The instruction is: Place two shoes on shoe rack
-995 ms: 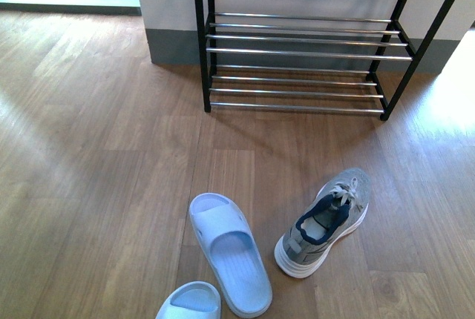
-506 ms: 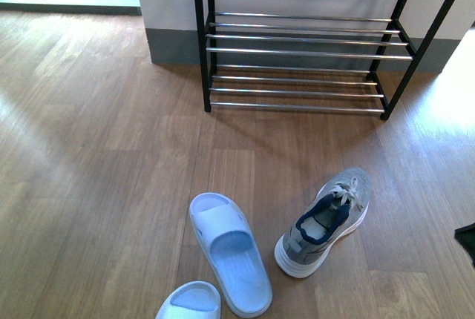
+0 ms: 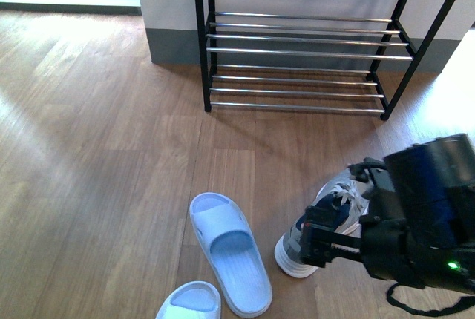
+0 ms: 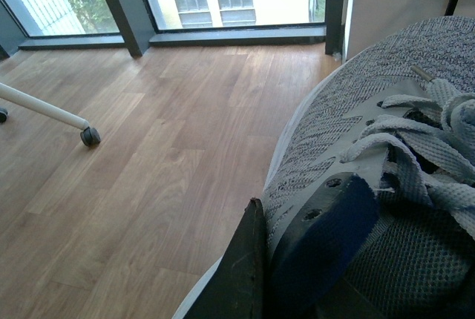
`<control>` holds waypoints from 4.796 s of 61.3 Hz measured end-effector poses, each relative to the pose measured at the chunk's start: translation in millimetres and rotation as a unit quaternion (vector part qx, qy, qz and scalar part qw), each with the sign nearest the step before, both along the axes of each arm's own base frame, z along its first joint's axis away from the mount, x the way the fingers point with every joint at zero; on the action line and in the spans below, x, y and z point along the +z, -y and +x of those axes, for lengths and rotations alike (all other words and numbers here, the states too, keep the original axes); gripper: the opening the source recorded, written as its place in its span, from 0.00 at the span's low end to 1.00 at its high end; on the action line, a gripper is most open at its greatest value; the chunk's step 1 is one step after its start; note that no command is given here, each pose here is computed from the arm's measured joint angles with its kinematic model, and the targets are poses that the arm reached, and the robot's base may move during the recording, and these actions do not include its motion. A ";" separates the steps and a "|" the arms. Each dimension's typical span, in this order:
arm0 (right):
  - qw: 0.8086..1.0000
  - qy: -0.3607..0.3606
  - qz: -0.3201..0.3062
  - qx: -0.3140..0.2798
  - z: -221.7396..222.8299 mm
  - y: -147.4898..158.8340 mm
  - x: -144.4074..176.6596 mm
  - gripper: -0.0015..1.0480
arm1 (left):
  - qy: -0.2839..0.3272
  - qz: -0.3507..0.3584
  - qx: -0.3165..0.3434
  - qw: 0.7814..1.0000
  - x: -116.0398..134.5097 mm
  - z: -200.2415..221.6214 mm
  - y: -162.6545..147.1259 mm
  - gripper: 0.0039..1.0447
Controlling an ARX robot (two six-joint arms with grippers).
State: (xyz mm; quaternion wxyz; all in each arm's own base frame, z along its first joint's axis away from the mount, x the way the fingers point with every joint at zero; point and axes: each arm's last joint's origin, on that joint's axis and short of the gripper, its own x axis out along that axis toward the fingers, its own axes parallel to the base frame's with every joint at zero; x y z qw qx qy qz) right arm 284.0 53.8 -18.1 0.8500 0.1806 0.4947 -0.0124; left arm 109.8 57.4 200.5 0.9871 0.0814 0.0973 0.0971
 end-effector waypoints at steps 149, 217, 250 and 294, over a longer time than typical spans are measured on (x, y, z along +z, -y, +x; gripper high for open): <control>0.971 0.075 -0.190 -0.125 36.3 104.6 0.3 0.01 | 0.000 0.000 0.000 1.000 0.0 0.0 0.0 0.01; 0.872 0.408 -0.263 -0.067 -172.0 36.0 307.7 0.01 | 0.000 0.000 0.000 1.000 0.0 0.0 0.0 0.01; 0.873 0.410 -0.259 -0.061 -172.0 35.1 307.6 0.01 | -0.001 0.001 0.004 1.000 -0.1 -0.1 -0.3 0.01; 0.872 0.409 -0.260 -0.063 -172.0 35.2 307.7 0.01 | -0.001 -0.001 -0.001 1.000 -0.5 0.0 0.0 0.01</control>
